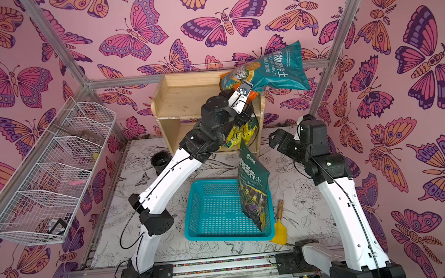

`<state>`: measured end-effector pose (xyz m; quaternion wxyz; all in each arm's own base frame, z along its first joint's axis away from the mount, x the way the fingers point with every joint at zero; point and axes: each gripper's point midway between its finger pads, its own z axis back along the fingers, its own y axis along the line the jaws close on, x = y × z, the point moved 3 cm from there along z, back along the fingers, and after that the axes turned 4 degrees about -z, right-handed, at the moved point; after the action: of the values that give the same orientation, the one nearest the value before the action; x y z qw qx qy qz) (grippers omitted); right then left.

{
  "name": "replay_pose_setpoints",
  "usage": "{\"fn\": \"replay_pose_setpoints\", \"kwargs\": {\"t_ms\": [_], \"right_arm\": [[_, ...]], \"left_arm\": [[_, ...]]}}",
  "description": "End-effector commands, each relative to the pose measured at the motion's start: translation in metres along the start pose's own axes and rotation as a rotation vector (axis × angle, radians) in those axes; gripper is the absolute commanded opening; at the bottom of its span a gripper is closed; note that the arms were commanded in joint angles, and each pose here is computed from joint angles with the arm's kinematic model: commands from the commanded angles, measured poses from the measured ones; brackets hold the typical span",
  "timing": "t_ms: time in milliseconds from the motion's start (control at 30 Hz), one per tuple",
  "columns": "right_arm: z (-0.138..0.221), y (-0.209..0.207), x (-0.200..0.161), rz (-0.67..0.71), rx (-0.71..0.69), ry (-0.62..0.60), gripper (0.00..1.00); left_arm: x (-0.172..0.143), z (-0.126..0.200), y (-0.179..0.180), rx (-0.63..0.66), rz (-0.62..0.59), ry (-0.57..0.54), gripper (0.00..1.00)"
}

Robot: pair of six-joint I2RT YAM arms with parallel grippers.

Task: Take down the fertilizer bag from the shelf
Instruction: Pick up the fertilizer bag from the shelf.

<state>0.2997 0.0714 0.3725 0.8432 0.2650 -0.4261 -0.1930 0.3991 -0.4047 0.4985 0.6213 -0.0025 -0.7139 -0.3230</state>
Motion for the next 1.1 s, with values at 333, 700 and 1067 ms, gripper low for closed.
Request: {"fn": "replay_pose_setpoints", "kwargs": {"t_ms": [333,700,1067], "right_arm": [[0.03,0.013,0.017,0.038,0.046,-0.099,0.99],[0.038,0.02,0.019,0.061,0.091,-0.123,0.99],[0.062,0.071,0.02,0.105,0.413,-0.135,0.96]], "left_arm": [[-0.063,-0.036,0.008,0.008,0.057,0.132,0.36],[-0.032,-0.037,0.025,-0.048,0.388,-0.028,0.0],[0.04,-0.009,0.105,0.069,0.781,-0.392,0.0]]}}
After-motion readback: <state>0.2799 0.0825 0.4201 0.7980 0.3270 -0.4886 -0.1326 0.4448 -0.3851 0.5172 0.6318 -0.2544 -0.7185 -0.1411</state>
